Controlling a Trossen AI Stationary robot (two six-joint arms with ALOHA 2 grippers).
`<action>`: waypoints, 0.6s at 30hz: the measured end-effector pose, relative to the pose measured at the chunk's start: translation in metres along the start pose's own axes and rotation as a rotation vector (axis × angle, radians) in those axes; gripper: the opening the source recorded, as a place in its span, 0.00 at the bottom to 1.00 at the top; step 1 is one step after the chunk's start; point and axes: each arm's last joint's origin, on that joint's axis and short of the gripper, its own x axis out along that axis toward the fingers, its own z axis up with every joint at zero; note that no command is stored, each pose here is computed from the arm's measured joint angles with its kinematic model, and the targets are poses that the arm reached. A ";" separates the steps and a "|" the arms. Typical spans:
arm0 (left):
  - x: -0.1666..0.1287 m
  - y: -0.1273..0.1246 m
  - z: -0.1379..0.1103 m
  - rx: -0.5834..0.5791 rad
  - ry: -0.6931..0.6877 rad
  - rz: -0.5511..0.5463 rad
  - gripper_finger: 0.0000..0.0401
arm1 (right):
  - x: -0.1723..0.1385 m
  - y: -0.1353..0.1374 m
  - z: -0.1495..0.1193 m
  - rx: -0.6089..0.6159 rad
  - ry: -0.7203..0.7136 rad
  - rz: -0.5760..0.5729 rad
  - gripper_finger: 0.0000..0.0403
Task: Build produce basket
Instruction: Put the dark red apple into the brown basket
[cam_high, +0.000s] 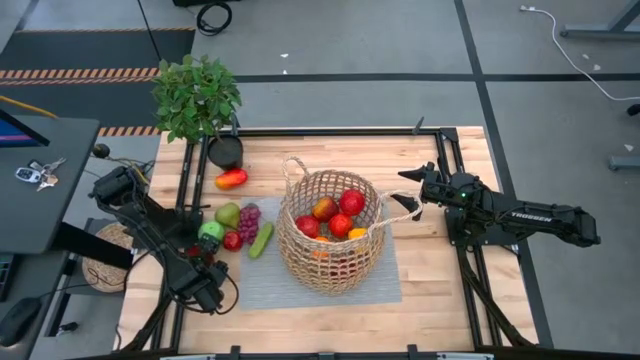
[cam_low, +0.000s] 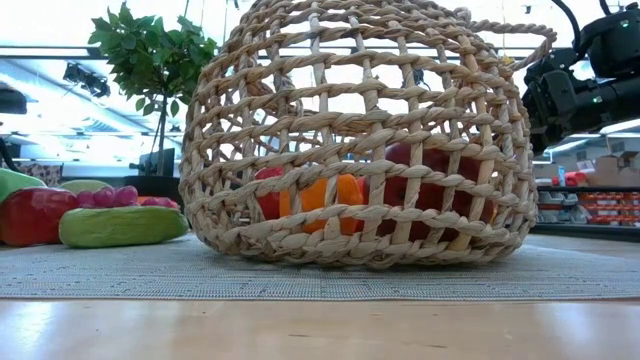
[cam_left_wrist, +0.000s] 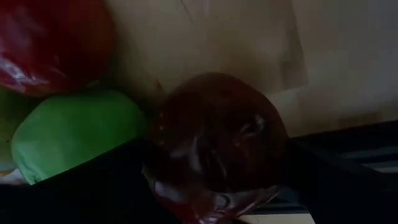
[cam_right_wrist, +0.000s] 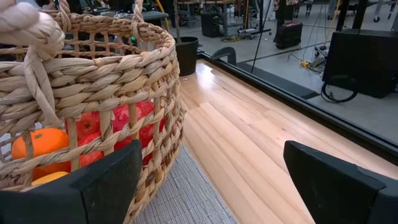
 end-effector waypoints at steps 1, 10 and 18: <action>0.000 0.000 0.000 -0.002 -0.002 -0.002 0.96 | 0.000 0.000 0.000 0.000 0.000 0.000 0.98; -0.009 -0.002 0.005 -0.011 -0.037 -0.026 0.85 | 0.000 0.000 0.000 0.000 -0.002 0.000 0.98; -0.037 0.008 0.021 -0.159 -0.187 0.041 0.82 | 0.000 0.000 0.001 0.003 -0.006 0.001 0.98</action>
